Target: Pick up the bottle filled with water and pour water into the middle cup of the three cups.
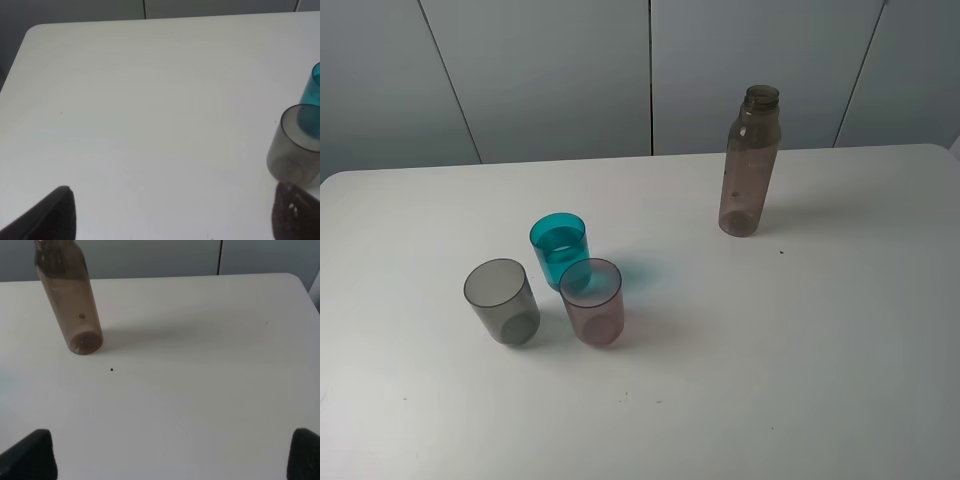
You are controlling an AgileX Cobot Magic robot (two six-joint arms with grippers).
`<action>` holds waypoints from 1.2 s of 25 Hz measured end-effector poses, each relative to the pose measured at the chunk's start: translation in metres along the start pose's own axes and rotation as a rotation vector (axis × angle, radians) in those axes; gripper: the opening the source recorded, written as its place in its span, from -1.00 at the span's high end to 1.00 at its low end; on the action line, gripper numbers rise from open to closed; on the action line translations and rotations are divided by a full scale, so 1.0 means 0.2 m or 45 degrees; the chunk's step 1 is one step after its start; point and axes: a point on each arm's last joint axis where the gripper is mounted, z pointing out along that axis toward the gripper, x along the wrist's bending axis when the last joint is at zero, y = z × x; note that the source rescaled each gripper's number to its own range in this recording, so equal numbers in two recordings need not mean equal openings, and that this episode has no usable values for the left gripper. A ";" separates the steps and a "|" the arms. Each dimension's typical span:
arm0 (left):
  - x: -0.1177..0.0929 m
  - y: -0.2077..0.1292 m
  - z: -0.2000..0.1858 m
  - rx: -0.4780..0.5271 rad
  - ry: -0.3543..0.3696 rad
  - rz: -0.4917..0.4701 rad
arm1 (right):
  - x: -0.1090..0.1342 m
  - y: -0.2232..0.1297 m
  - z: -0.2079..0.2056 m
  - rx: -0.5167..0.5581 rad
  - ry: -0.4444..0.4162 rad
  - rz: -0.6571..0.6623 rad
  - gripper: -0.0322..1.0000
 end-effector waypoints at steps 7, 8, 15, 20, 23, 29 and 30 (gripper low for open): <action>0.00 0.00 0.00 0.000 0.000 0.003 | 0.00 0.00 0.00 0.000 0.000 -0.038 -0.99; 0.00 0.00 0.00 0.000 0.000 0.003 | 0.00 0.00 0.00 0.000 0.000 -0.043 -0.99; 0.00 0.00 0.00 0.000 0.000 0.008 | 0.00 0.00 0.00 0.000 0.000 -0.095 -0.99; 0.00 0.00 0.00 0.000 0.000 0.008 | 0.00 0.00 0.00 0.000 -0.002 -0.082 -0.99; 0.00 0.00 0.00 0.000 0.000 0.005 | 0.00 0.00 0.00 0.000 -0.013 -0.065 -0.99; 0.00 0.00 0.00 0.000 0.000 0.003 | -0.01 0.00 0.00 0.000 -0.025 -0.057 -0.99; 0.00 0.00 0.00 0.000 0.000 0.003 | -0.01 0.00 0.00 0.000 -0.025 -0.055 -0.99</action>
